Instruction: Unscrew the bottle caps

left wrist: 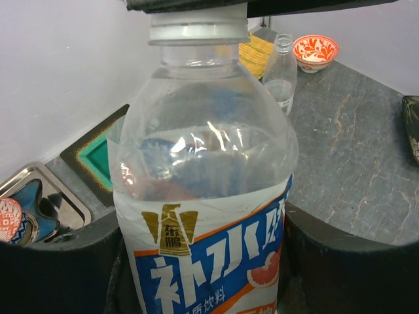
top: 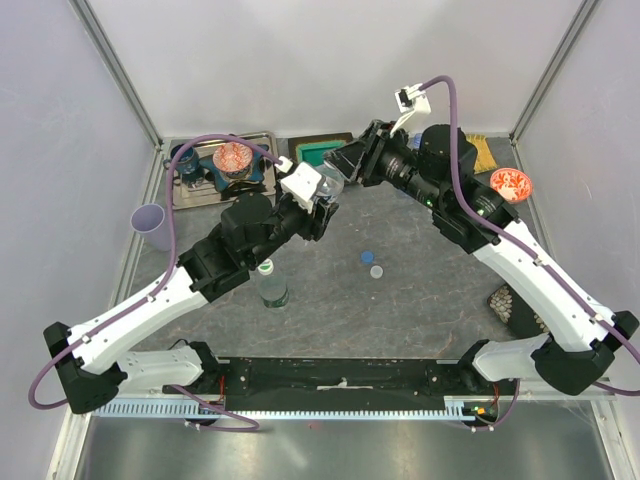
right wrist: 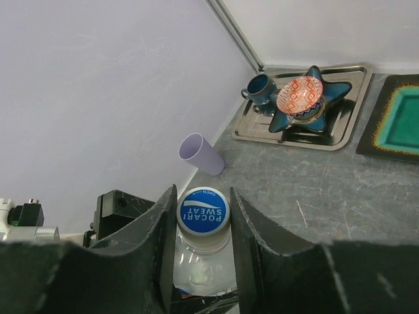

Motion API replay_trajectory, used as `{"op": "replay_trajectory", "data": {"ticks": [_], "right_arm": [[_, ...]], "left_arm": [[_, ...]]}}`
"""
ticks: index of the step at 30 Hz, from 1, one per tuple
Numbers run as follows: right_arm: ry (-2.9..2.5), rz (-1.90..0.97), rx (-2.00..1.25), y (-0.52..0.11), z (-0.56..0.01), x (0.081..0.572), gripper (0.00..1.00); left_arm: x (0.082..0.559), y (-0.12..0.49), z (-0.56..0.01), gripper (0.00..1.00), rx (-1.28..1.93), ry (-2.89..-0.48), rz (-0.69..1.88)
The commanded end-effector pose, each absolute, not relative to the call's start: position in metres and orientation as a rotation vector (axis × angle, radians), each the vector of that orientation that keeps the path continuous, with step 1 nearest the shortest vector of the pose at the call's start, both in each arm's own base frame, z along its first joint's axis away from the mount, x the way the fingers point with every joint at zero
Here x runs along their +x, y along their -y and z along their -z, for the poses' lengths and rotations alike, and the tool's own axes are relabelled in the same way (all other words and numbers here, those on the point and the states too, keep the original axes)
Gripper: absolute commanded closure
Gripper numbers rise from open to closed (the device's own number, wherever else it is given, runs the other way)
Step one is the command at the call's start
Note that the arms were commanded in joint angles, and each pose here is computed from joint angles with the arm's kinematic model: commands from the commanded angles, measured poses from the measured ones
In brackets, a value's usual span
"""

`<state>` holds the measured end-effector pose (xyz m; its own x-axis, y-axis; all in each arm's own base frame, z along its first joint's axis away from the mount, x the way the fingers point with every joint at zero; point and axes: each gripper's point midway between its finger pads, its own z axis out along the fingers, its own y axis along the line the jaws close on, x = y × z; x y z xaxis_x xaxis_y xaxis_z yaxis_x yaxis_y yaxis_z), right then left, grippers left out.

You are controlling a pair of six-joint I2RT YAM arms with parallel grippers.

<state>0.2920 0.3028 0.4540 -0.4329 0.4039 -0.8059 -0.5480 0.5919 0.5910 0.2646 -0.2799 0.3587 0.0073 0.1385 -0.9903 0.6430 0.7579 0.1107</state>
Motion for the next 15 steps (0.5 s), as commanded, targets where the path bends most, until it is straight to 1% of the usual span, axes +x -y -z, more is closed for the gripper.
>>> {"op": "replay_trajectory", "data": {"ticks": [1, 2, 4, 5, 10, 15], "right_arm": [[-1.681, -1.055, -0.111, -0.299, -0.457, 0.295, 0.66], [-1.684, -1.061, -0.119, -0.301, -0.456, 0.294, 0.79], [-1.696, -1.065, -0.123, -0.302, -0.452, 0.293, 0.97], [-1.701, -1.067, -0.127, -0.303, -0.449, 0.293, 1.0], [-1.713, -1.074, -0.215, -0.308, -0.438, 0.285, 1.0], [-1.674, -1.068, -0.346, -0.307, -0.441, 0.271, 1.0]], "left_arm": [[0.267, 0.279, -0.376, 0.59, 0.641, -1.477, 0.422], [0.267, 0.28, -0.375, 0.59, 0.643, -1.478, 0.422], [0.267, 0.28, -0.376, 0.59, 0.643, -1.473, 0.422], [0.267, 0.279, -0.379, 0.59, 0.638, -1.469, 0.425], [0.264, 0.278, -0.388, 0.58, 0.634, -1.444, 0.44], [0.253, 0.279, -0.399, 0.57, 0.665, -1.412, 0.49]]}}
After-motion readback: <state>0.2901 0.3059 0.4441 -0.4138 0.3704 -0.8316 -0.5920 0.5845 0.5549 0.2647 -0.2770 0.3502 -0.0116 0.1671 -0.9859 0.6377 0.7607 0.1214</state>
